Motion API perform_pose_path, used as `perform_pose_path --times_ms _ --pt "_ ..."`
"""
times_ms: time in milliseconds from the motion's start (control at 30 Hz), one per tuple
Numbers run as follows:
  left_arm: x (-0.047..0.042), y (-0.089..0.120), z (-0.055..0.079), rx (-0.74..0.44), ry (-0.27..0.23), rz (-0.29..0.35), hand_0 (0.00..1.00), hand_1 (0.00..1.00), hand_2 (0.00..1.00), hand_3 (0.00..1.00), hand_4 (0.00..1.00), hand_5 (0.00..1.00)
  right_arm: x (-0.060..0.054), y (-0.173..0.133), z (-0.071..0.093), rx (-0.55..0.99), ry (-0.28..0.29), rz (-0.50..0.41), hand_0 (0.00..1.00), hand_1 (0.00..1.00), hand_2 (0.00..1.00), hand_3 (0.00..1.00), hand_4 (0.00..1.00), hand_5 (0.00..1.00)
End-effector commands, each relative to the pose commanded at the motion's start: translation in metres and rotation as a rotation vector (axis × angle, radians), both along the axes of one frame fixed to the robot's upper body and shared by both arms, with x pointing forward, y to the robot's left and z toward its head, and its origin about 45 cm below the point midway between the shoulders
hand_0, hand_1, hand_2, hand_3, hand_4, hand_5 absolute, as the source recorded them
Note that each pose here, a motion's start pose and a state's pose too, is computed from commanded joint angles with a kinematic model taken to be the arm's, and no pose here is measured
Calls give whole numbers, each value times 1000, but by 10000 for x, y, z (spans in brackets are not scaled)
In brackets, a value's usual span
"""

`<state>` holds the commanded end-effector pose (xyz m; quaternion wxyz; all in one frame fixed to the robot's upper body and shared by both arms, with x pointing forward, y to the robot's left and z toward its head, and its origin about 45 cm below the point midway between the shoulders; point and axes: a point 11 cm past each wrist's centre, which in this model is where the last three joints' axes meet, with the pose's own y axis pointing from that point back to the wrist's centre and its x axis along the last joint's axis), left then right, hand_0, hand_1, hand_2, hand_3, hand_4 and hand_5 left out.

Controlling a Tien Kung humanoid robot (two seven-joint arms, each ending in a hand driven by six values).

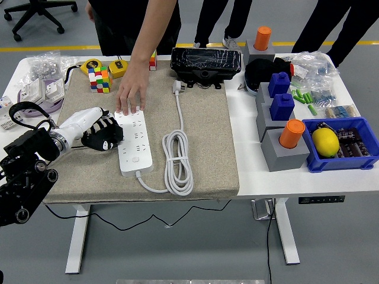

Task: Pick up the plug,place it near the board,insert it into the board,press the button

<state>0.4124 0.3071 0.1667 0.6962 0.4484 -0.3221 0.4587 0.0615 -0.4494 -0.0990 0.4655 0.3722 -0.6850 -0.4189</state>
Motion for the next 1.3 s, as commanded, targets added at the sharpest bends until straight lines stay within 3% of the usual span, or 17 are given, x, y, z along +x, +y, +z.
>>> perform_pose_path --times_ms 933,967,1133,1167,1300 --pt "-19 23 -45 -1 13 3 341 536 517 534 780 2 -23 -1 -3 4 0 -5 765 709 713 764 998 998" --pt "-18 25 -45 -1 14 3 378 567 591 577 799 2 -23 -1 -3 4 0 -5 765 709 713 763 998 998" --pt "-15 34 -50 -6 20 4 378 567 591 577 799 2 -14 -5 0 5 -1 -3 765 709 713 763 998 998" --pt "-15 36 -51 -8 20 4 544 697 666 632 811 2 -14 -5 0 5 -1 -3 766 710 714 764 998 998" --pt "-12 43 -54 -11 23 5 544 697 666 632 811 2 -17 -7 0 4 0 -4 766 710 714 764 998 998"
